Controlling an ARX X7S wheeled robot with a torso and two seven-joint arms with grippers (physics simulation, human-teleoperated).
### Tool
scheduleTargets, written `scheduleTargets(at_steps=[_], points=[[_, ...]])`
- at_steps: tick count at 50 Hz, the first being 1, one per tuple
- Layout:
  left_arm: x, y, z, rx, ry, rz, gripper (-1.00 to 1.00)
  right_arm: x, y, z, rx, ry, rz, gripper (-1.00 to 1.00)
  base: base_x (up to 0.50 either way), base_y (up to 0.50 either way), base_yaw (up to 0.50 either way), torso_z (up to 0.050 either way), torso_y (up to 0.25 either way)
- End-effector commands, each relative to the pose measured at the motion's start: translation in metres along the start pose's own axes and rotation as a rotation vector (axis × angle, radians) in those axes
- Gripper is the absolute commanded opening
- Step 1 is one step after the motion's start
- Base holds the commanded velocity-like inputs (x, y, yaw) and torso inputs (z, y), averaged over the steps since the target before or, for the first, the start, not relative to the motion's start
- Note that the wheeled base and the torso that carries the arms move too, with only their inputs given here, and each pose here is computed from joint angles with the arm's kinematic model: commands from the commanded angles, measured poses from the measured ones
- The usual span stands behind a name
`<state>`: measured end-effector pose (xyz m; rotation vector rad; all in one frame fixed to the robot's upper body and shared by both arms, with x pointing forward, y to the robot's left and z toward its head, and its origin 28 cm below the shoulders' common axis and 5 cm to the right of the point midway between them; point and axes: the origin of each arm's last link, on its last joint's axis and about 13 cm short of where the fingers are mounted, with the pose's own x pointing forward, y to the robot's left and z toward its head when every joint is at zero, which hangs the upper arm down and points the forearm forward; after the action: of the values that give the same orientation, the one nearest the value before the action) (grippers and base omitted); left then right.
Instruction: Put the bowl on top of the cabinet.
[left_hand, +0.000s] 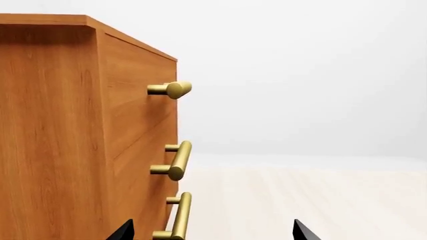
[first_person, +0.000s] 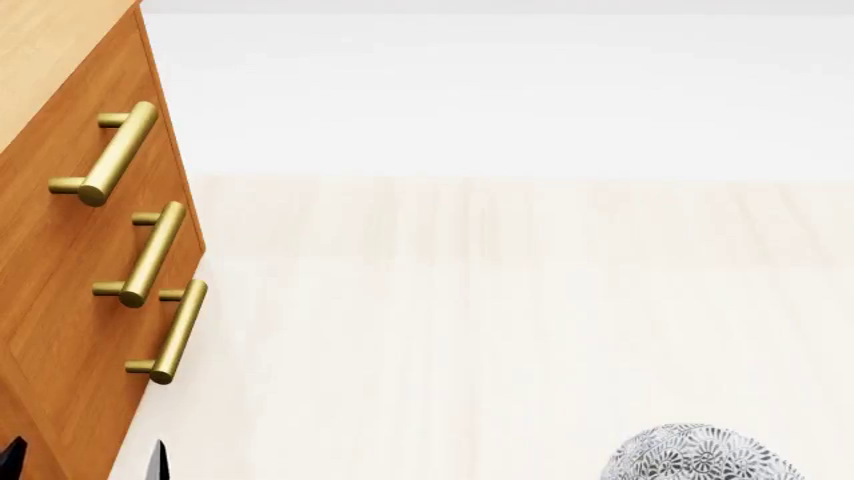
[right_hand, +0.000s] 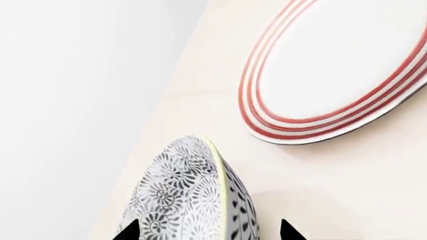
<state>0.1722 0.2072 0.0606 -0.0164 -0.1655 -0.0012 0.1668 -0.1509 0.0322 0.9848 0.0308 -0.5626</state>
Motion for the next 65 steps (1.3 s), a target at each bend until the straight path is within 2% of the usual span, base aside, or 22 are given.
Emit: scheduleTargets(at_steps=[1, 13, 65], points=[[0.000, 0.000, 0.000, 0.000, -0.002, 0.000, 1.00, 0.005, 0.001, -0.004, -0.030, 0.046, 0.004, 1.00, 0.00, 0.00, 0.00, 0.000, 0.000], [0.000, 0.000, 0.000, 0.001, -0.002, -0.001, 1.00, 0.013, 0.001, -0.009, -0.055, 0.097, 0.014, 1.00, 0.00, 0.00, 0.00, 0.000, 0.000], [0.000, 0.001, 0.001, 0.001, -0.003, 0.001, 1.00, 0.022, -0.005, -0.014, -0.062, 0.130, -0.020, 1.00, 0.00, 0.00, 0.00, 0.000, 0.000]])
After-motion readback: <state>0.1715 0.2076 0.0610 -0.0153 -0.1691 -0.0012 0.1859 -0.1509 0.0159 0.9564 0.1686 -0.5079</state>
